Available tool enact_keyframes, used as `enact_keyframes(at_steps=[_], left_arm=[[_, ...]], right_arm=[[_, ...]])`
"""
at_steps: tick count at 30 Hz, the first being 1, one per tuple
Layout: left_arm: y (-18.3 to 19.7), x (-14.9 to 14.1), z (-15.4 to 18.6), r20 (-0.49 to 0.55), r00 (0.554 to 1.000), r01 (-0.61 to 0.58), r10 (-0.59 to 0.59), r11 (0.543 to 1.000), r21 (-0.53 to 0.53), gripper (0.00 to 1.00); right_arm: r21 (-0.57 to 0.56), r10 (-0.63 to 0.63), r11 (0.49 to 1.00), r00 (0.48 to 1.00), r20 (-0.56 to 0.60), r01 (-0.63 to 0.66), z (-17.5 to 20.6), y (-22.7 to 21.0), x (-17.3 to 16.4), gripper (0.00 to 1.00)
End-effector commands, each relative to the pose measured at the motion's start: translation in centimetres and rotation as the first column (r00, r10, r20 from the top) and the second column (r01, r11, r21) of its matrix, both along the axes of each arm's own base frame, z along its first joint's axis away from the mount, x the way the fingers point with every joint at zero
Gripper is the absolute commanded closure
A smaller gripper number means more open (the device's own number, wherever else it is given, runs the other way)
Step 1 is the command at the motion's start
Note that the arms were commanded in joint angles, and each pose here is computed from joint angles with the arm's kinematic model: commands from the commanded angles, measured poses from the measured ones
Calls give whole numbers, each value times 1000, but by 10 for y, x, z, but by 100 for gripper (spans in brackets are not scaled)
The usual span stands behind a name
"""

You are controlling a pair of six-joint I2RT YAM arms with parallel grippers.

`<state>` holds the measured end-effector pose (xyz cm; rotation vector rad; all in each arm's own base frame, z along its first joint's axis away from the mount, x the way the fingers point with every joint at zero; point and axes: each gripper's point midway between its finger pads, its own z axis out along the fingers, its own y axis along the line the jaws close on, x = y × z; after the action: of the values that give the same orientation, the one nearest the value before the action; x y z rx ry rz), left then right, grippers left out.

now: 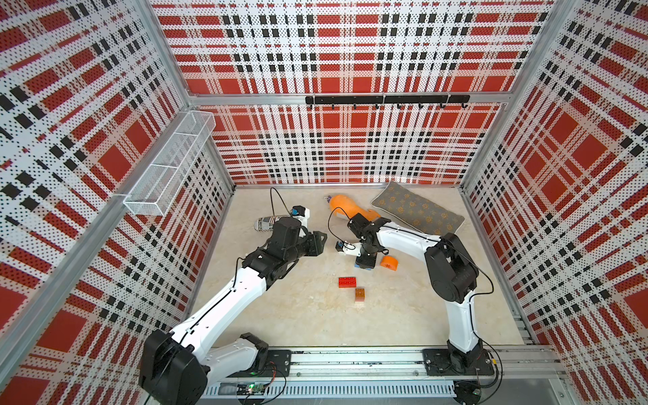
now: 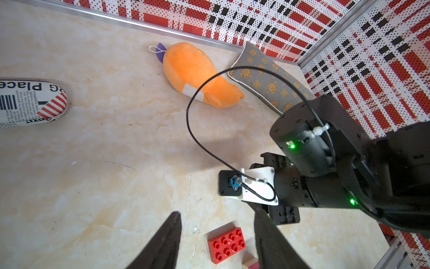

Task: Assemble an ice cream with lego
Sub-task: Pick up the lego brick from the center of the board, then assemble the lego brick with the lego brick.

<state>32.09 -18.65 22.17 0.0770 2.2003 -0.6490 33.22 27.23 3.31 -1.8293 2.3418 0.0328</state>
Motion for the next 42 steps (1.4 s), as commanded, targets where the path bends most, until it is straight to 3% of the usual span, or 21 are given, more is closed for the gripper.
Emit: enact_keyframes(at_steps=[1, 9, 16, 28, 42], left_arm=[[4, 1, 2, 26, 1000, -7, 6, 1000, 14, 46], [20, 7, 1, 22, 998, -52, 52, 999, 7, 46], [42, 12, 11, 34, 996, -78, 79, 997, -28, 47], [96, 23, 5, 37, 986, -164, 164, 986, 9, 47], [109, 22, 5, 57, 976, -209, 208, 978, 10, 47]], right_arm=[[9, -1, 1000, 1000, -3, 1, 5, 5, 0, 73], [108, 19, 994, 996, 83, -28, 64, 10, -11, 75], [134, 102, 984, 989, 104, -115, 97, 13, -53, 75], [38, 214, 976, 975, 69, -216, 96, 15, -114, 75], [7, 217, 976, 975, 42, -217, 76, 17, -131, 75]])
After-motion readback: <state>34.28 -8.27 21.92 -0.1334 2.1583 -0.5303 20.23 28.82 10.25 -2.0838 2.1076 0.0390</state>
